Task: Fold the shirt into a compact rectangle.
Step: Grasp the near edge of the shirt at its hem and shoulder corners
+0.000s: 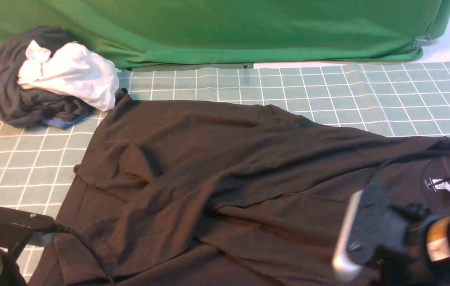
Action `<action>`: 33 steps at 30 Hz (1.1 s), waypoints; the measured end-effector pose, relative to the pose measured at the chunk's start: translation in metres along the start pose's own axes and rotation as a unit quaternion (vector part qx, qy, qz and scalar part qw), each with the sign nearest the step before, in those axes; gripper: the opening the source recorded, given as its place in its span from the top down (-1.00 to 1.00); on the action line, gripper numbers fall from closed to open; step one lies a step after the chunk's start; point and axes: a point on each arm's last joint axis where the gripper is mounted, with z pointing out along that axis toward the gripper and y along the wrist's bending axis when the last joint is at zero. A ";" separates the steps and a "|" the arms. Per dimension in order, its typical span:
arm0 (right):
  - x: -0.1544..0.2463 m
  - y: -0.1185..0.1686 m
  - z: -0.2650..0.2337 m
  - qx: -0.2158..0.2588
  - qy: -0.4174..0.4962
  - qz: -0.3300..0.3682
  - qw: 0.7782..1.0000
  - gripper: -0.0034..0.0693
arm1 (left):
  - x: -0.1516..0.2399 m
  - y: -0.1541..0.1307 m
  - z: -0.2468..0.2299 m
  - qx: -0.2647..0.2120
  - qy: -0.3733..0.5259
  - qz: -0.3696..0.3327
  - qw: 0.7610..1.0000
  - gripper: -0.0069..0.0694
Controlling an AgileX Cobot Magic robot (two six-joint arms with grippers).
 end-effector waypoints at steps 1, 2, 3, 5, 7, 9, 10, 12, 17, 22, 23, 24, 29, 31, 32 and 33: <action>-0.003 0.002 0.009 -0.004 0.009 -0.011 1.000 -0.24 | -0.001 0.000 0.000 0.001 -0.003 -0.003 1.000 0.79; -0.006 0.005 0.016 -0.007 0.012 -0.022 1.000 -0.26 | -0.001 0.000 0.000 0.001 -0.007 -0.004 1.000 0.79; -0.009 0.008 0.026 -0.012 0.020 -0.032 0.999 -0.27 | -0.002 0.000 0.000 0.002 -0.010 -0.005 1.000 0.79; -0.014 0.012 0.042 -0.014 0.025 -0.050 0.998 -0.28 | -0.002 -0.001 0.000 0.003 -0.014 -0.005 1.000 0.78; -0.017 0.014 0.055 -0.015 0.028 -0.060 0.998 -0.28 | -0.002 -0.001 0.001 0.003 -0.014 -0.006 1.000 0.78; -0.017 0.013 0.067 -0.018 0.040 -0.064 0.997 -0.28 | -0.002 -0.001 0.000 0.003 -0.015 -0.006 1.000 0.78; -0.018 0.013 0.070 -0.017 0.040 -0.064 0.997 -0.28 | -0.002 -0.001 0.000 0.004 -0.015 -0.006 1.000 0.78; -0.019 0.013 0.072 -0.018 0.041 -0.063 0.997 -0.25 | -0.003 -0.001 0.000 0.004 -0.016 -0.006 1.000 0.78; -0.021 0.013 0.072 -0.010 0.032 -0.075 0.997 0.43 | -0.004 -0.002 0.001 0.011 -0.026 -0.009 1.000 0.78; -0.019 0.013 0.067 -0.009 0.037 -0.082 0.996 0.82 | -0.005 -0.003 -0.001 0.016 -0.028 -0.010 0.999 0.78; -0.019 0.013 0.067 -0.009 0.037 -0.082 0.996 0.82 | -0.005 -0.003 -0.002 0.016 -0.029 -0.010 0.999 0.78; -0.017 0.014 0.061 -0.012 0.042 -0.082 0.996 0.82 | -0.006 -0.003 -0.004 0.016 -0.029 -0.010 0.999 0.78; -0.014 0.016 0.041 -0.009 0.033 -0.079 0.996 0.82 | -0.013 -0.003 -0.017 0.021 -0.047 -0.011 0.999 0.78; -0.014 0.017 0.028 -0.003 0.021 -0.076 0.997 0.82 | -0.017 -0.003 -0.025 0.024 -0.063 -0.011 0.998 0.78; -0.014 0.017 0.022 0.002 0.010 -0.077 0.997 0.82 | -0.020 -0.003 -0.029 0.026 -0.074 -0.012 0.997 0.78; -0.014 0.017 0.021 0.003 0.009 -0.077 0.997 0.82 | -0.021 -0.003 -0.031 0.026 -0.077 -0.014 0.997 0.78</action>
